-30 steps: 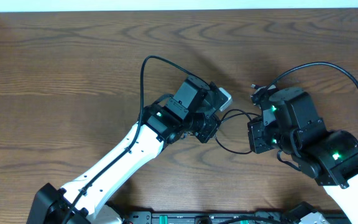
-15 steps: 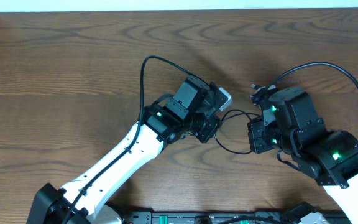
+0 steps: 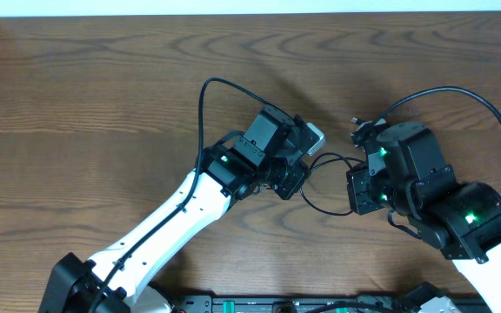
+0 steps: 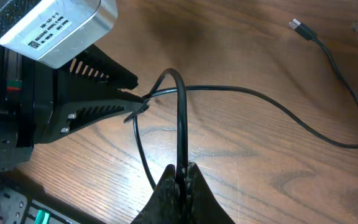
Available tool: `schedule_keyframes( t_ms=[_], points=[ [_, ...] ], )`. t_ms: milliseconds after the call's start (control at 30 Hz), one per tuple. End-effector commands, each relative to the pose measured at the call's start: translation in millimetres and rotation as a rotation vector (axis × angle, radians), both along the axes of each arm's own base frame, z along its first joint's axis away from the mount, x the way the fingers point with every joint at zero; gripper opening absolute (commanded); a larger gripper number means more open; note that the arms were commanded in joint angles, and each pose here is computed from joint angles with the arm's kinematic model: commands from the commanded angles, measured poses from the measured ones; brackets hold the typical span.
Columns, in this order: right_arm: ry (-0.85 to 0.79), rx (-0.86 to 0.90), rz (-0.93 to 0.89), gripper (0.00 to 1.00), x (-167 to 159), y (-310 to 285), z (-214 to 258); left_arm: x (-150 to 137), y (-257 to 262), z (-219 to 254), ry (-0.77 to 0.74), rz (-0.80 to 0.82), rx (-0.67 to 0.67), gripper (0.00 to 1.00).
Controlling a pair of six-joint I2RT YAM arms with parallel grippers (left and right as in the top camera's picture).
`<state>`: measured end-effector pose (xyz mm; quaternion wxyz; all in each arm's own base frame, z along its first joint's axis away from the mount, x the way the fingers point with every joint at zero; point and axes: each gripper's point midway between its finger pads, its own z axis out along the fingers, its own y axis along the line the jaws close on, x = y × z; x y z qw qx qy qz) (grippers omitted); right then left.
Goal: Untangle cables
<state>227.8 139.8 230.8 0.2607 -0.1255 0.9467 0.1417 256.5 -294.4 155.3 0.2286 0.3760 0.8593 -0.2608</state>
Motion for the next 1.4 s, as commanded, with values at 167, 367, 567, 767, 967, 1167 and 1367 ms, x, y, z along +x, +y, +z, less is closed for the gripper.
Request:
schedule_keyframes(
  t_ms=[167,367,567,767,967,1167,1367],
  points=[
    [-0.012,-0.001,-0.011,0.01,2,-1,4,1,-1,-2,0.003,-0.002,0.003,0.2],
    [-0.012,-0.001,-0.011,0.01,2,-1,4,-1,1,-8,0.015,-0.002,0.014,0.13],
    [-0.012,-0.001,-0.011,0.01,2,-1,4,-1,1,-8,0.015,-0.002,0.013,0.12],
    [-0.012,-0.001,-0.011,0.01,2,-1,4,-3,2,-11,0.022,-0.002,0.019,0.23],
    [-0.011,-0.001,-0.011,0.01,2,-1,4,-3,2,-15,0.026,-0.002,0.023,0.26],
    [-0.011,-0.001,-0.011,0.01,2,-1,4,-4,0,-21,0.039,-0.009,0.034,0.26],
    [-0.01,-0.002,-0.011,0.01,2,-1,4,-4,0,-24,0.04,-0.015,0.04,0.22]
  ],
)
